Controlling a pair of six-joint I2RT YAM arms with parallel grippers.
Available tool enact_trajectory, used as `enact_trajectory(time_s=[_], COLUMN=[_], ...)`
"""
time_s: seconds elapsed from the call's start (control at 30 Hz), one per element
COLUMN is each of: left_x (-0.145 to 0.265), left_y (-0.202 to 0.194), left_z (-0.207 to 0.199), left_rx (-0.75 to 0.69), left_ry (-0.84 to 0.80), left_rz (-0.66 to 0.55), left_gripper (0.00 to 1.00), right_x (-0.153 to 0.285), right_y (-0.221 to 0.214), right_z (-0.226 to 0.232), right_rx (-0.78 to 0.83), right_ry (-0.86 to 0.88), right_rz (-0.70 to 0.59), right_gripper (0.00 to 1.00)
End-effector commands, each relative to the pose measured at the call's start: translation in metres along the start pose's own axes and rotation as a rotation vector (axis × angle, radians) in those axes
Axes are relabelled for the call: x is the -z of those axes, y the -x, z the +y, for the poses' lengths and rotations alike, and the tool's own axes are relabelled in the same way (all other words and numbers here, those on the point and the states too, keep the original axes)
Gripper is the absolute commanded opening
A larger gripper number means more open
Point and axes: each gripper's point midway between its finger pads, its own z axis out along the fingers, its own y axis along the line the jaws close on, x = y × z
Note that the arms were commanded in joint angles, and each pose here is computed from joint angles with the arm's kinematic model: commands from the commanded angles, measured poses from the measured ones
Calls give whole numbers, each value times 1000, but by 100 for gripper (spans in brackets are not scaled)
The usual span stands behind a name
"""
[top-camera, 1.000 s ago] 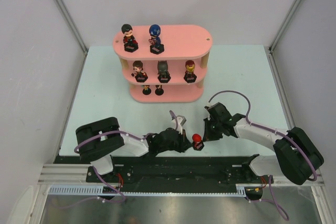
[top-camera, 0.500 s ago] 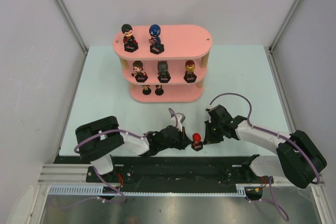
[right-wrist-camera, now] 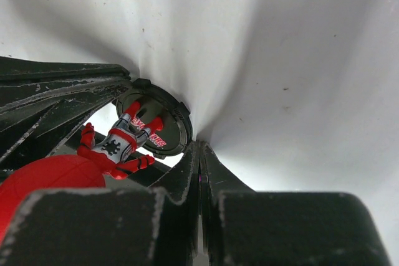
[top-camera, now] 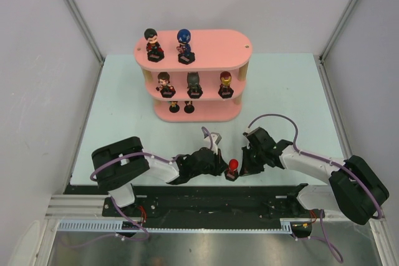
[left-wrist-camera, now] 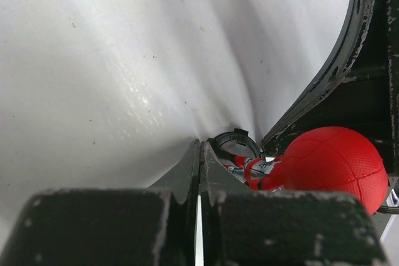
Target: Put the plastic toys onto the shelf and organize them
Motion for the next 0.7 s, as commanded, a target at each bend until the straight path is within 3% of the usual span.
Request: enact_trajectory(time_s=[0.0, 0.67], left_x=[4, 3], left_y=[-31, -26], left_z=[43, 46], left_rx=[-57, -50], left_ry=[140, 146], left_rz=[102, 91], left_gripper=[0, 0], right_x=[1, 1], right_y=[-5, -8], right_z=[1, 7], right_rx=[-9, -33], right_ry=[9, 42], right_rz=[7, 13], right_gripper=[0, 0])
